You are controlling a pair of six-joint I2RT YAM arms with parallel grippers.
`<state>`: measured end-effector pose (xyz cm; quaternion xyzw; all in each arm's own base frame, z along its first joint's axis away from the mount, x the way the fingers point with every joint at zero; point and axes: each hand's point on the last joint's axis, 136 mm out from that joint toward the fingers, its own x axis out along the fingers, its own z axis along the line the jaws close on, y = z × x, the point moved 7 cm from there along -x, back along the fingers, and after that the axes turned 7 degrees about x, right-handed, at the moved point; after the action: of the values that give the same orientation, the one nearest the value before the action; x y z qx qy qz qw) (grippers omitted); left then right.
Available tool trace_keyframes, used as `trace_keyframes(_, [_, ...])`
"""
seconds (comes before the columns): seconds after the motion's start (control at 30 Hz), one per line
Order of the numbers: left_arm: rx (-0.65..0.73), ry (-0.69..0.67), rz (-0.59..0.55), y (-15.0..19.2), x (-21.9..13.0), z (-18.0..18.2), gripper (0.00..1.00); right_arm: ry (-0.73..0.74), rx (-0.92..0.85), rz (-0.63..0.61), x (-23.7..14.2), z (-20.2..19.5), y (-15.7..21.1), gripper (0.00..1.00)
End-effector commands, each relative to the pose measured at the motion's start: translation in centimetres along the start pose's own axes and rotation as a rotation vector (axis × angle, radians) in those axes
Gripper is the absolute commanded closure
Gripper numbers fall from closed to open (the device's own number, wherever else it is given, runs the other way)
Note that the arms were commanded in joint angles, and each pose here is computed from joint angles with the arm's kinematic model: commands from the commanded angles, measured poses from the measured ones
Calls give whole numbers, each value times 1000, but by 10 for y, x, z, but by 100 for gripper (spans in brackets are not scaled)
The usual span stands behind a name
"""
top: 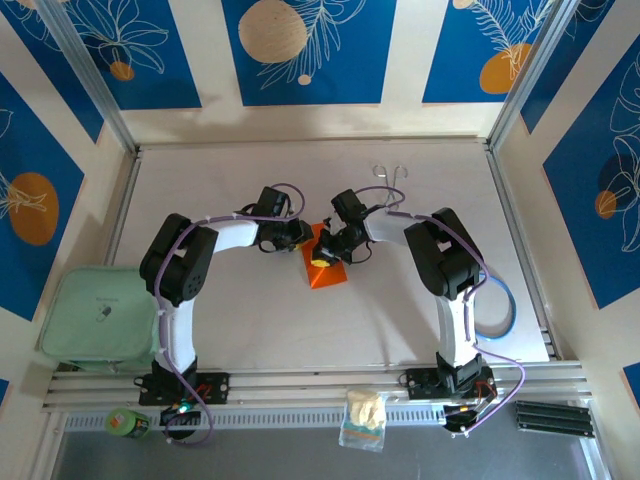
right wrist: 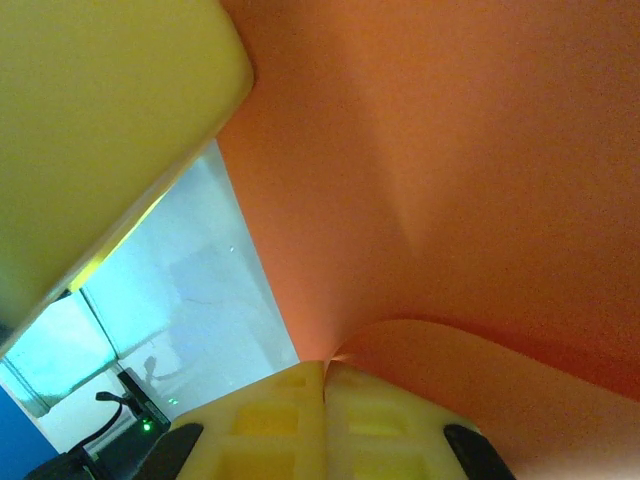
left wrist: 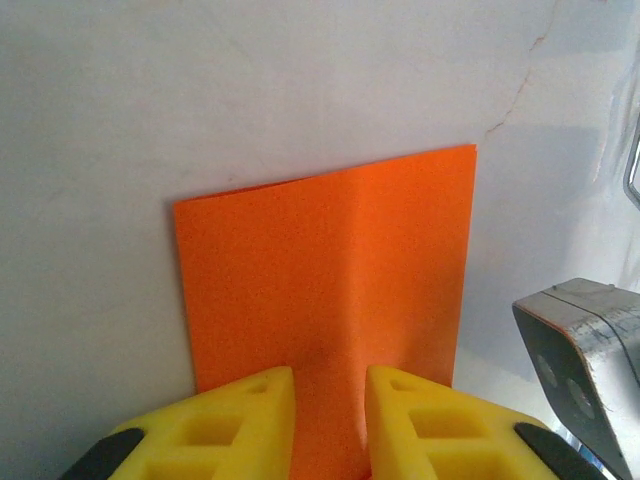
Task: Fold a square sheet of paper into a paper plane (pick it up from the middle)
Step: Fold the triangle a second time at the center of the table.
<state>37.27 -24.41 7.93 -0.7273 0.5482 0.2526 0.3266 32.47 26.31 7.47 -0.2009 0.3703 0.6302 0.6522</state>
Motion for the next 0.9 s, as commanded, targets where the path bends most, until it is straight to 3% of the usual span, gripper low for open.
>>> trace_keyframes(0.0, [-33, -45, 54, 13, 10, 17, 73, -3, 6, 5, 1, 1, -5, 98])
trace_keyframes(0.57, [-36, -48, 56, 14, 11, 18, 73, 12, 25, 20, 8, -7, -6, 98])
trace_keyframes(0.87, [-46, -6, 29, 3, 3, 9, 71, 33, 41, 29, 12, -14, -6, 93])
